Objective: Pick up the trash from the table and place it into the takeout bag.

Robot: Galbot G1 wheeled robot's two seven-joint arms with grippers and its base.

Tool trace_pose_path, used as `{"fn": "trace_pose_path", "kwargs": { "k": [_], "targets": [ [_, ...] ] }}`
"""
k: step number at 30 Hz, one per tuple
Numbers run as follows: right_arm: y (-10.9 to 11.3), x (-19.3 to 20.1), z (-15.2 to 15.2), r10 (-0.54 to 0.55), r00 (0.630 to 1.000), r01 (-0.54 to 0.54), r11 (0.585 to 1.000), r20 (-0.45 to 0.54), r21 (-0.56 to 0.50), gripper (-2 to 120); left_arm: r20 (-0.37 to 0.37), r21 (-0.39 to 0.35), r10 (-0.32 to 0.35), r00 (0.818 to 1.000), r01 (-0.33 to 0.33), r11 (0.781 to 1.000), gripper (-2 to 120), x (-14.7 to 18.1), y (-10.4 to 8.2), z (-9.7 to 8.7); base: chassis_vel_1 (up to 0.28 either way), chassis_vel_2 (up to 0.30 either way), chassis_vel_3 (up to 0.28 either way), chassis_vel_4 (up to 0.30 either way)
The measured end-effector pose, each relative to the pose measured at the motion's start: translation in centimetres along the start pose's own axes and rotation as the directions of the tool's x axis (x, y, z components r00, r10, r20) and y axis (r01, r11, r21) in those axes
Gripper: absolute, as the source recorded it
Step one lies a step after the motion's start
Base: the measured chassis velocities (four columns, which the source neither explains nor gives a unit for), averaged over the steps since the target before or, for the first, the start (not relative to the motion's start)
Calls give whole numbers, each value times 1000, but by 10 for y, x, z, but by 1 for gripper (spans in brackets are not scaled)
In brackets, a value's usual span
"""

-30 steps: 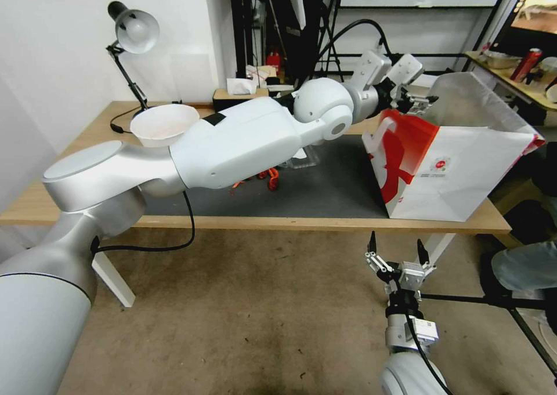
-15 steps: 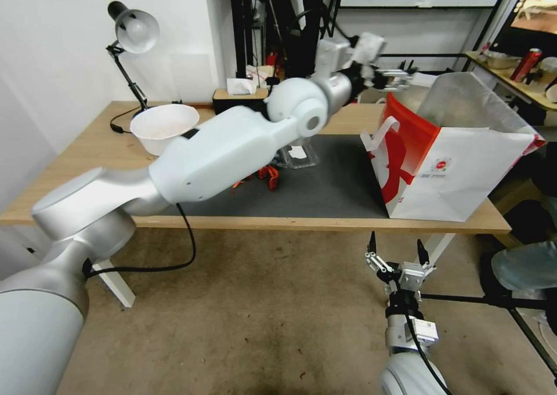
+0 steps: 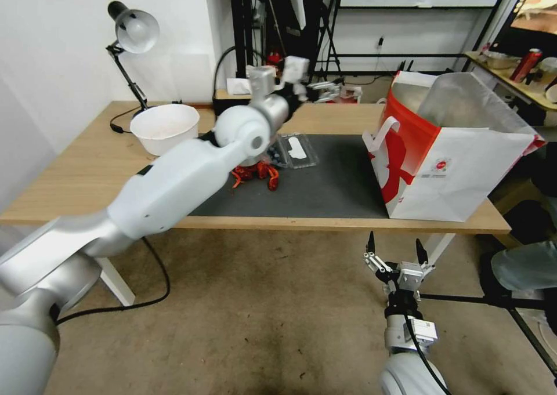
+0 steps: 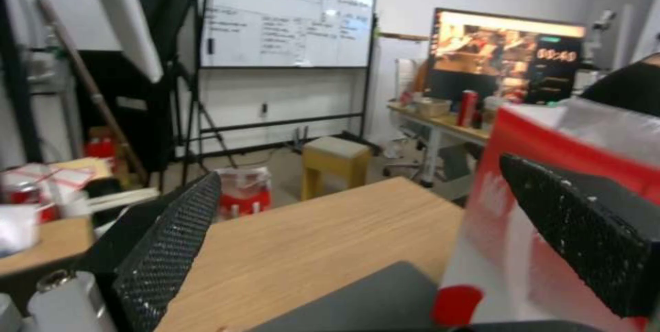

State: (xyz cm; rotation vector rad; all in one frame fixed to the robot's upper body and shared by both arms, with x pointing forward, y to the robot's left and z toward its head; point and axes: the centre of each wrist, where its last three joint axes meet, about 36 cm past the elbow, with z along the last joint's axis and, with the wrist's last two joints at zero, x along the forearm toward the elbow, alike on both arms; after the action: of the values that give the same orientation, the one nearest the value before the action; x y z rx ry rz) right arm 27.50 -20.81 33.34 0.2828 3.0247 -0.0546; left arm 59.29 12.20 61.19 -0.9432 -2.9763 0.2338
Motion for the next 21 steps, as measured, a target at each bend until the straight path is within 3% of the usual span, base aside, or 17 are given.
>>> {"fn": "trace_pose_path", "kwargs": {
  "k": [11,13,21],
  "targets": [
    [-2,0,0,-4,1000,4,1000,0,6,100,28,13,-60,998,59,998,100,36,32,21,0,0,0,0],
    [-1,0,0,-5,1000,5,1000,0,5,100,30,13,-90,996,89,996,100,57,43,34,0,0,0,0],
    [0,-1,-1,-7,1000,7,1000,1,2,100,28,-2,-115,993,116,993,100,89,49,58,0,0,0,0]
  ]
}}
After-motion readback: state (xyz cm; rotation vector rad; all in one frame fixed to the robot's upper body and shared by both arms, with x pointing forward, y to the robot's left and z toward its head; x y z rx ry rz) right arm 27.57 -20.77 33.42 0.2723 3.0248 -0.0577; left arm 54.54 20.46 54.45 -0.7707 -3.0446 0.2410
